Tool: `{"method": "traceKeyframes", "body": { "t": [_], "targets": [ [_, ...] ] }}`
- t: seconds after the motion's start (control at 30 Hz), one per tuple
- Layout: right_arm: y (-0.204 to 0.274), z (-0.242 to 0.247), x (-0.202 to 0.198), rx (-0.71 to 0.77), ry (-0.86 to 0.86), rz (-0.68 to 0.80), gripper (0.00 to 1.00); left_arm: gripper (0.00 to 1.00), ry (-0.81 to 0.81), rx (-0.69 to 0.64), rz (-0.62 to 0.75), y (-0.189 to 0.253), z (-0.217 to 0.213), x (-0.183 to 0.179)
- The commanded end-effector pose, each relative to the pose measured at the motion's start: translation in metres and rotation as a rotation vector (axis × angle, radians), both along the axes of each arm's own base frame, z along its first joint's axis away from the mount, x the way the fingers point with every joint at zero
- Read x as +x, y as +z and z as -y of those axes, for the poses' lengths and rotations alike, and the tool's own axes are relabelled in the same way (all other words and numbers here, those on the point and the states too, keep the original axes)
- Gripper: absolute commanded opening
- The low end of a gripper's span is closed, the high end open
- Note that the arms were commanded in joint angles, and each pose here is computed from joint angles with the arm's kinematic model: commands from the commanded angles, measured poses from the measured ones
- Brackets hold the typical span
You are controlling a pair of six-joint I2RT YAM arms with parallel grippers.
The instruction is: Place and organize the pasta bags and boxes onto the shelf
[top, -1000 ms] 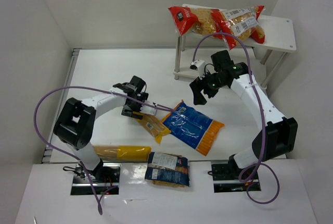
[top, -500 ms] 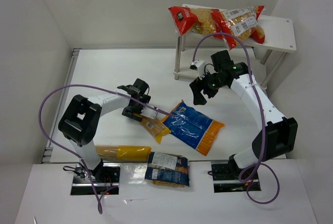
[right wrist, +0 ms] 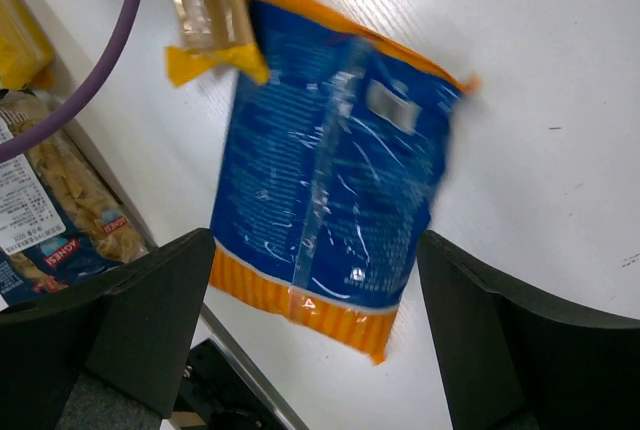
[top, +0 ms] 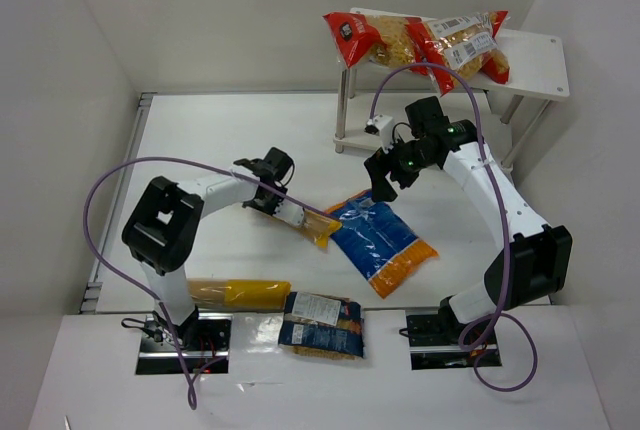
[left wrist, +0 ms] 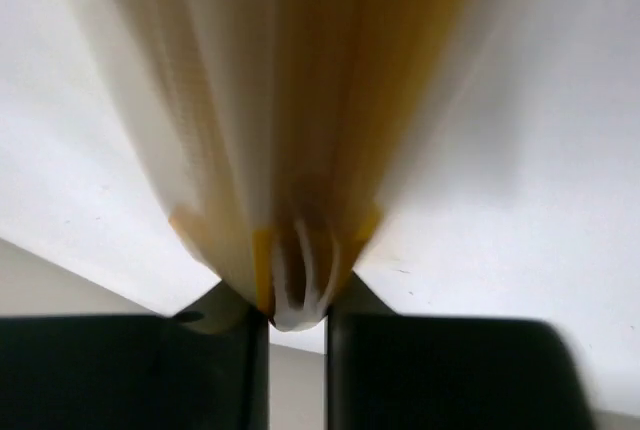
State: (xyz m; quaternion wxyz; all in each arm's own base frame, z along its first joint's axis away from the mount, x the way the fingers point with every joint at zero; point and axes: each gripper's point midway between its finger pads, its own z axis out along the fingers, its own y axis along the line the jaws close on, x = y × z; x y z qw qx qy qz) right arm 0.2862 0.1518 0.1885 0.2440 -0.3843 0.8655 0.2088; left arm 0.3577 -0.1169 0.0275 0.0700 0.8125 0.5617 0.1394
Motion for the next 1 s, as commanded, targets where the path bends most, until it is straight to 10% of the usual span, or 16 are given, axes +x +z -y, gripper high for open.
{"method": "traceKeyframes", "body": {
  "t": [0.0,0.23,0.97],
  "targets": [
    [0.002,0.001,-0.004,0.012,0.01,0.0,0.9,0.0,0.078,-0.136,-0.086,-0.019,0.021,-0.011],
    [0.004,-0.005,-0.001,0.034,0.023,-0.017,0.9,0.0,0.34,-0.328,-0.251,-0.003,0.023,-0.033],
    [0.002,-0.042,0.018,0.011,0.182,0.105,0.92,0.0,0.732,-0.835,-0.18,0.06,0.004,-0.036]
  ]
}}
